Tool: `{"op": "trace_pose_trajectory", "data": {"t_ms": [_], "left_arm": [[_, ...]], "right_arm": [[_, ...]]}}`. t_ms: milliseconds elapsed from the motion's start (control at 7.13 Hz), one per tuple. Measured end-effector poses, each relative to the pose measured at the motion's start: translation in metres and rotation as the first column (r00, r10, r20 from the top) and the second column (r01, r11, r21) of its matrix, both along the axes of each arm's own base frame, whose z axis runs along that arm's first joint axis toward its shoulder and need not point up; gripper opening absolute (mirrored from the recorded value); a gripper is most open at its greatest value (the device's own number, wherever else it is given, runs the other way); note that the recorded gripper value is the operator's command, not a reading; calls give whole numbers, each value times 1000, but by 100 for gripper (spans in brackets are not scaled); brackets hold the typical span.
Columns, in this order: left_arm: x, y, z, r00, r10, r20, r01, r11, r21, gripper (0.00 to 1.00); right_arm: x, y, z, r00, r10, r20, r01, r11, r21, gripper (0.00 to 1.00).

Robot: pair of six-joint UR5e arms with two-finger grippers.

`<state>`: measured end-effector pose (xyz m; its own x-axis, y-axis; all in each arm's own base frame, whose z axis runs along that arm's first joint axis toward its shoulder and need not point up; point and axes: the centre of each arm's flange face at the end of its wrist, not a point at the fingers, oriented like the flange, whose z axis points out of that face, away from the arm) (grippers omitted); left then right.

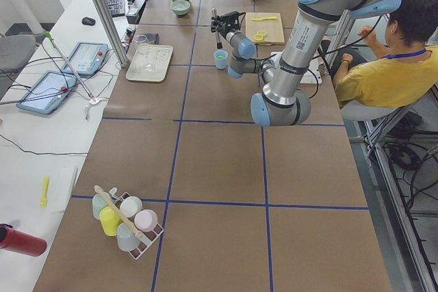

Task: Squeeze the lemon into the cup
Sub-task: 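Press the muddler down onto the lemon inside the cup with the left gripper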

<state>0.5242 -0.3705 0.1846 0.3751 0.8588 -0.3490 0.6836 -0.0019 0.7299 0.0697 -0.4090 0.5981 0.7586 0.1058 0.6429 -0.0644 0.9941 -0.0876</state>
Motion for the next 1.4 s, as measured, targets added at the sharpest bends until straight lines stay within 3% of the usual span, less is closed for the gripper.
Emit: {"op": "trace_pose_trajectory", "data": {"t_ms": [841, 1402], "left_arm": [[7, 3, 16, 1000, -14, 14, 14, 1000, -24, 0], [34, 13, 41, 998, -9, 67, 13, 998, -62, 0]], "right_arm": [[0, 0, 3, 1000, 0, 0, 0, 1000, -6, 100], [0, 0, 5, 1000, 0, 0, 0, 1000, -10, 100]]}}
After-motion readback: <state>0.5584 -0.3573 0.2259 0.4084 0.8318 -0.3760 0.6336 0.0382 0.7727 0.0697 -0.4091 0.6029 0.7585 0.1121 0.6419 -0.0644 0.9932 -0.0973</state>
